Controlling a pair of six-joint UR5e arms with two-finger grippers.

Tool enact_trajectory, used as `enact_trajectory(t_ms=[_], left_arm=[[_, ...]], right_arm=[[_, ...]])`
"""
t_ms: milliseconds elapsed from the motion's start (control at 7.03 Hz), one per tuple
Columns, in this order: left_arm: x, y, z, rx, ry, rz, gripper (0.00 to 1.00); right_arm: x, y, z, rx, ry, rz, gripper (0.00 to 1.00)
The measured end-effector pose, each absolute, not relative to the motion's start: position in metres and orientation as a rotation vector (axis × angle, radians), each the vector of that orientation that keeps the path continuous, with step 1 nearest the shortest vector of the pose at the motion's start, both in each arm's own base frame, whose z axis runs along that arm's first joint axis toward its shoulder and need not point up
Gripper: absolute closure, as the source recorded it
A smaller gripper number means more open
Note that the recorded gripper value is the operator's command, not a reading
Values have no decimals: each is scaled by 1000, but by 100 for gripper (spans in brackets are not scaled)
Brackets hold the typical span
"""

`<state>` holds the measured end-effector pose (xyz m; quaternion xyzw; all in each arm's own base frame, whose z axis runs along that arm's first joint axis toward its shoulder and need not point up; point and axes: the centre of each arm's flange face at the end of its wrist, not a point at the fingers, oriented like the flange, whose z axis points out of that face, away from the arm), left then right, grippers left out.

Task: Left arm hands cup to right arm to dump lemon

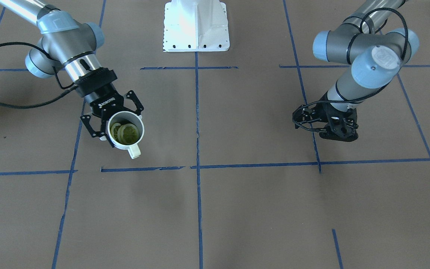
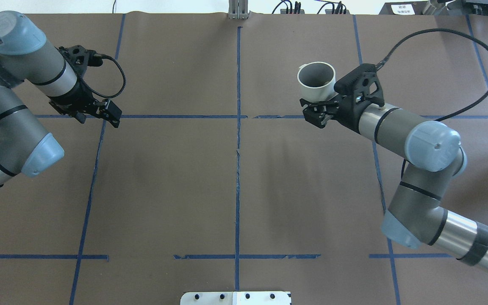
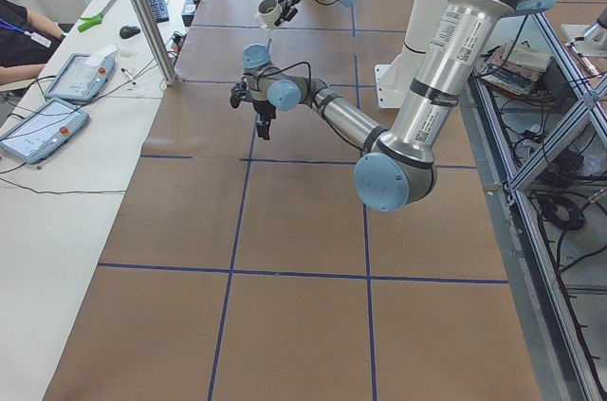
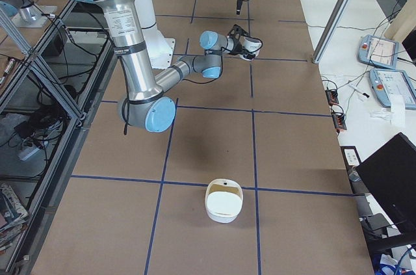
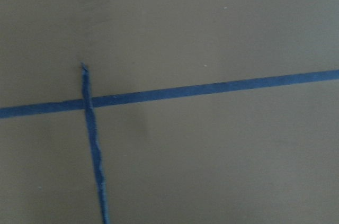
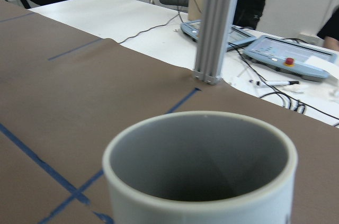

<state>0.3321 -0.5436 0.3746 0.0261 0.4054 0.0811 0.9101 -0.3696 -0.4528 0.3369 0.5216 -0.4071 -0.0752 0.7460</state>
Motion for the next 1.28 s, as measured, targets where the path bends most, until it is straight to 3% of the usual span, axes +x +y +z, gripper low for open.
enact_trajectory(t_ms=[711,1280], left_arm=[[296,-522,357,61,820,-12,0],[314,-514,350,33,829,-40,0]], right_arm=[[-199,-359,454,1133,-874,-73,85],[-109,-307,605,1142,-950,71,95]])
